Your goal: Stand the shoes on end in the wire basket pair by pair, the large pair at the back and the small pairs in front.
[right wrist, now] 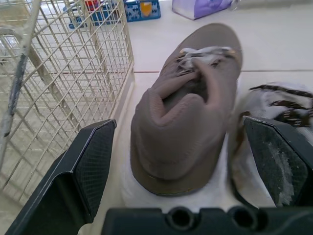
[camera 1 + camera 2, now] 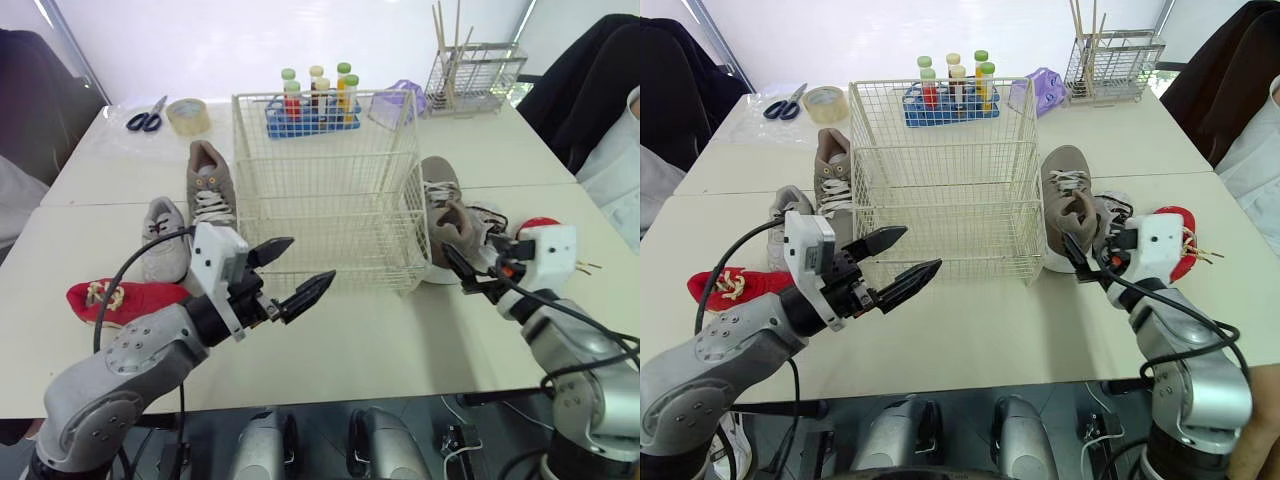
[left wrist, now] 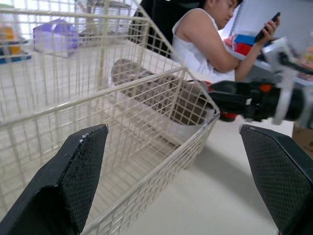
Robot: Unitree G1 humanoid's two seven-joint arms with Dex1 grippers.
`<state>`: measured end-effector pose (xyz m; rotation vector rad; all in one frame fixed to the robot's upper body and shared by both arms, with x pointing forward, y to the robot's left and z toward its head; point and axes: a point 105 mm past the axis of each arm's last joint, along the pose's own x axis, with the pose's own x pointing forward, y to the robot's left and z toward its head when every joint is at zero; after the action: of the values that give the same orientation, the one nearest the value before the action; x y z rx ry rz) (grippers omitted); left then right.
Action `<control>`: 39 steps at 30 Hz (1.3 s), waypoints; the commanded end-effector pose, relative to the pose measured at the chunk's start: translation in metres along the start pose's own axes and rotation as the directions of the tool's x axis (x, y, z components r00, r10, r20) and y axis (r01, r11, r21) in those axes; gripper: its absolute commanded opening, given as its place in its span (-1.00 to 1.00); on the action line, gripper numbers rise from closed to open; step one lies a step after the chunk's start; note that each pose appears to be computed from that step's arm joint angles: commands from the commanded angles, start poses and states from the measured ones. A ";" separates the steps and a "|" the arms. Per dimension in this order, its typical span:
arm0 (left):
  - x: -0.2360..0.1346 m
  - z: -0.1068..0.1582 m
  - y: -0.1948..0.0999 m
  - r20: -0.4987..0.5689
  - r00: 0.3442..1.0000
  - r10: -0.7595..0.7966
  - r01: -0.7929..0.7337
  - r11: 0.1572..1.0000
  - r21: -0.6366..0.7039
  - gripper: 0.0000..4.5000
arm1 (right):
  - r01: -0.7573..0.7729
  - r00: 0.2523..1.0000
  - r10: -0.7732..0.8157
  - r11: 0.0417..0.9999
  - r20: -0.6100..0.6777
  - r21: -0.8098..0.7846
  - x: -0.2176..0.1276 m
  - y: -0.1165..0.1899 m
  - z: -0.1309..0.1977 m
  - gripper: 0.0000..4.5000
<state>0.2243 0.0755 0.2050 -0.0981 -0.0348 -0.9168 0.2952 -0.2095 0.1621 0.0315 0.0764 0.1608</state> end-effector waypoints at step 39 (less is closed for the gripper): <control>-0.022 0.043 0.028 0.005 1.000 -0.013 0.013 0.999 0.048 1.00 | 0.143 0.697 0.124 0.941 0.706 -0.306 0.041 -0.013 0.264 -0.91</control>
<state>0.2359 0.1102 0.2309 -0.0520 -0.0148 -0.9313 0.3823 -0.2371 0.3772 -0.2030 -0.5720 0.0602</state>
